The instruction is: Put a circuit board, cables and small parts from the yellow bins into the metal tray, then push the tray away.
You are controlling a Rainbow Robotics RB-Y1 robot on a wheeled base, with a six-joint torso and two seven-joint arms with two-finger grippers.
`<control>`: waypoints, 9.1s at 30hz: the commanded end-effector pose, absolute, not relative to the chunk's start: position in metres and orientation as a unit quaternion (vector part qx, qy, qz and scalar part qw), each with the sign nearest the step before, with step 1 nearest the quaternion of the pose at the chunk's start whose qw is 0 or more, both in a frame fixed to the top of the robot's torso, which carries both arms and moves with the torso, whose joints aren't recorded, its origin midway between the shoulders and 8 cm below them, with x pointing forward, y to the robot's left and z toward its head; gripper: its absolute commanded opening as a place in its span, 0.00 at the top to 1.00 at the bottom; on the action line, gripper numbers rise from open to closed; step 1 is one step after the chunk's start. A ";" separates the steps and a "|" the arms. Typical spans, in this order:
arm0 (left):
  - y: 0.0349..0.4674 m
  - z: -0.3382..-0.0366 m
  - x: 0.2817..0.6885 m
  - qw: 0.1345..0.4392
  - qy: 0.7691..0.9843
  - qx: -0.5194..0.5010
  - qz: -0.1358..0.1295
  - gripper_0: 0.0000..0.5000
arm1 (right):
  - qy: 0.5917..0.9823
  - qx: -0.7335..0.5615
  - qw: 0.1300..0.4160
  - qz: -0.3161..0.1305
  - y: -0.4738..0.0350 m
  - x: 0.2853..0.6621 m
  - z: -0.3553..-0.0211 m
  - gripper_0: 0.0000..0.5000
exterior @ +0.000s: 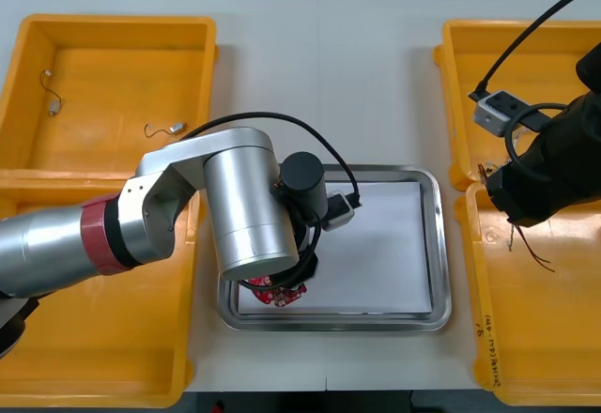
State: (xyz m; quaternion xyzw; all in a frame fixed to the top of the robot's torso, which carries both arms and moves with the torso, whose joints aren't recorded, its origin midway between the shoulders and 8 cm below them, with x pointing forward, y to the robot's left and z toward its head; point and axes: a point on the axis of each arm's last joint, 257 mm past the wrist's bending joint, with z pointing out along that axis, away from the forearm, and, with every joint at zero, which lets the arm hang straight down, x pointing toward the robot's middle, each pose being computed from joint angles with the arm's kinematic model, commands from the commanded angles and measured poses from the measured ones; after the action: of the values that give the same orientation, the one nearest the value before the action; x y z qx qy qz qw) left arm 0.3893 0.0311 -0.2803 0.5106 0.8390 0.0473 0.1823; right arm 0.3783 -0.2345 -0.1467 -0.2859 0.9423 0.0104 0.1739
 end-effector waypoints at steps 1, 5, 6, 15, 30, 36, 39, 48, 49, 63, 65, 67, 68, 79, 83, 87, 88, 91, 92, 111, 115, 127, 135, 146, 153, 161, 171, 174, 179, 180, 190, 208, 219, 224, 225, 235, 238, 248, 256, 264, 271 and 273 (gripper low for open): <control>0.029 -0.271 0.398 0.202 0.847 0.488 0.055 1.00 | 0.938 -0.291 0.188 -0.016 -0.242 0.382 -0.132 1.00; 0.032 -0.273 0.399 0.203 0.847 0.488 0.055 1.00 | 0.938 -0.291 0.187 -0.016 -0.242 0.382 -0.133 1.00; 0.032 -0.273 0.399 0.202 0.848 0.487 0.055 1.00 | 0.938 -0.291 0.188 -0.016 -0.242 0.382 -0.132 1.00; 0.033 -0.273 0.400 0.203 0.849 0.485 0.055 1.00 | 0.938 -0.291 0.189 -0.016 -0.242 0.383 -0.133 1.00; 0.033 -0.274 0.400 0.203 0.855 0.475 0.052 0.00 | 0.938 -0.291 0.190 -0.017 -0.242 0.384 -0.132 1.00; 0.031 -0.272 0.400 0.206 0.856 0.473 0.047 0.00 | 0.938 -0.291 0.188 -0.017 -0.242 0.383 -0.133 1.00; 0.027 -0.266 0.401 0.211 0.856 0.471 0.041 0.00 | 0.937 -0.292 0.188 -0.017 -0.242 0.383 -0.133 1.00; 0.027 -0.231 0.408 0.207 0.869 0.449 0.021 0.00 | 0.936 -0.294 0.192 -0.013 -0.238 0.384 -0.133 1.00; 0.028 -0.229 0.408 0.205 0.870 0.448 0.021 0.00 | 0.936 -0.294 0.192 -0.013 -0.237 0.384 -0.133 1.00; 0.057 -0.172 0.428 0.207 0.896 0.393 0.018 0.00 | 0.925 -0.327 0.194 0.007 -0.203 0.383 -0.142 1.00; 0.062 -0.163 0.431 0.208 0.899 0.385 0.019 0.00 | 0.921 -0.337 0.196 0.006 -0.195 0.384 -0.145 1.00; 0.070 -0.151 0.434 0.208 0.904 0.373 0.019 0.00 | 0.915 -0.351 0.200 0.008 -0.180 0.385 -0.149 1.00; 0.073 -0.149 0.435 0.208 0.905 0.370 0.019 0.00 | 0.913 -0.354 0.201 0.008 -0.177 0.385 -0.150 1.00; 0.106 -0.088 0.457 0.242 0.920 0.308 0.000 0.00 | 0.882 -0.424 0.204 -0.009 -0.115 0.380 -0.172 1.00; 0.120 -0.074 0.467 0.261 0.923 0.284 0.003 0.00 | 0.874 -0.440 0.204 -0.013 -0.101 0.376 -0.181 1.00; 0.138 -0.071 0.478 0.266 0.928 0.260 0.017 0.00 | 0.869 -0.453 0.199 -0.017 -0.096 0.372 -0.188 1.00; 0.145 -0.069 0.482 0.267 0.931 0.249 0.021 0.00 | 0.868 -0.456 0.195 -0.019 -0.097 0.370 -0.192 1.00; 0.165 -0.066 0.492 0.266 0.938 0.220 0.023 0.00 | 0.864 -0.467 0.188 -0.029 -0.098 0.367 -0.200 1.00; 0.168 -0.065 0.494 0.265 0.940 0.215 0.023 0.00 | 0.863 -0.468 0.188 -0.031 -0.099 0.367 -0.201 1.00; 0.274 -0.034 0.527 0.272 0.959 0.078 0.022 0.00 | 0.787 -0.586 0.179 -0.071 -0.099 0.358 -0.244 1.00; 0.287 -0.034 0.531 0.275 0.958 0.068 0.042 0.00 | 0.778 -0.600 0.173 -0.075 -0.104 0.353 -0.257 1.00; 0.322 -0.047 0.536 0.248 0.966 0.048 0.052 0.00 | 0.765 -0.618 0.176 -0.052 -0.090 0.343 -0.278 1.00; 0.352 -0.053 0.537 0.233 0.970 0.030 0.067 0.00 | 0.768 -0.617 0.164 -0.060 -0.089 0.344 -0.294 1.00; 0.366 -0.061 0.549 0.238 0.970 0.014 0.055 0.00 | 0.772 -0.610 0.171 -0.052 -0.082 0.352 -0.305 1.00; 0.371 -0.062 0.561 0.256 0.965 0.009 0.050 0.00 | 0.773 -0.609 0.168 -0.063 -0.089 0.354 -0.308 1.00; 0.385 -0.064 0.583 0.285 0.957 0.002 0.055 0.00 | 0.774 -0.607 0.168 -0.064 -0.090 0.355 -0.308 0.67; 0.408 -0.069 0.598 0.295 0.953 0.020 0.066 0.00 | 0.775 -0.602 0.178 -0.067 -0.089 0.360 -0.305 0.00; 0.412 -0.069 0.600 0.296 0.953 0.019 0.059 0.00 | 0.777 -0.598 0.184 -0.069 -0.088 0.366 -0.299 0.00; 0.416 -0.070 0.606 0.302 0.951 0.015 0.059 0.00 | 0.780 -0.590 0.200 -0.064 -0.083 0.374 -0.284 0.00; 0.417 -0.071 0.607 0.302 0.951 0.014 0.058 0.00 | 0.780 -0.589 0.202 -0.066 -0.083 0.376 -0.281 0.00; 0.418 -0.078 0.625 0.311 0.949 0.004 0.053 0.00 | 0.777 -0.587 0.199 -0.110 -0.093 0.391 -0.220 0.00; 0.426 -0.082 0.657 0.361 0.929 0.017 0.077 0.00 | 0.857 -0.431 0.279 -0.036 -0.100 0.420 -0.110 0.00; 0.416 -0.099 0.663 0.363 0.929 0.020 0.068 0.00 | 0.891 -0.341 0.298 0.001 -0.166 0.446 -0.056 0.00; 0.410 -0.105 0.664 0.361 0.930 0.021 0.063 0.00 | 0.905 -0.290 0.311 -0.009 -0.205 0.462 -0.036 0.00; 0.411 -0.105 0.664 0.360 0.931 0.021 0.063 0.00 | 0.907 -0.278 0.316 -0.015 -0.213 0.466 -0.032 0.00; 0.406 -0.114 0.663 0.352 0.933 0.034 0.072 0.17 | 0.929 -0.165 0.329 -0.045 -0.278 0.497 -0.019 0.00; 0.407 -0.117 0.662 0.348 0.934 0.040 0.076 1.00 | 0.933 -0.126 0.334 -0.052 -0.301 0.504 -0.013 0.00; 0.407 -0.117 0.662 0.347 0.933 0.049 0.080 1.00 | 0.941 -0.041 0.330 -0.055 -0.350 0.515 -0.011 0.00; 0.402 -0.114 0.660 0.345 0.935 0.043 0.068 1.00 | 0.951 -0.002 0.304 -0.049 -0.368 0.518 -0.025 0.00; 0.379 -0.101 0.649 0.329 0.943 0.037 0.049 1.00 | 0.961 0.035 0.272 -0.024 -0.374 0.521 -0.042 0.00; 0.354 -0.094 0.639 0.312 0.950 0.013 0.026 1.00 | 0.967 0.082 0.241 -0.007 -0.383 0.525 -0.057 0.00; 0.349 -0.096 0.640 0.314 0.949 0.009 0.022 1.00 | 0.966 0.094 0.240 -0.005 -0.384 0.529 -0.057 0.00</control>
State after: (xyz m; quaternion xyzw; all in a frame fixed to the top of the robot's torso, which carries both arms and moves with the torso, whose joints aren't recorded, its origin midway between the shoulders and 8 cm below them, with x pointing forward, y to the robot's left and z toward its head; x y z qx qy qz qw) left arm 0.6235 0.3838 -0.1306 0.0271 0.9584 0.0493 0.2797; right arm 0.5142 -0.3829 -0.0935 0.0547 0.9771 -0.0184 0.2049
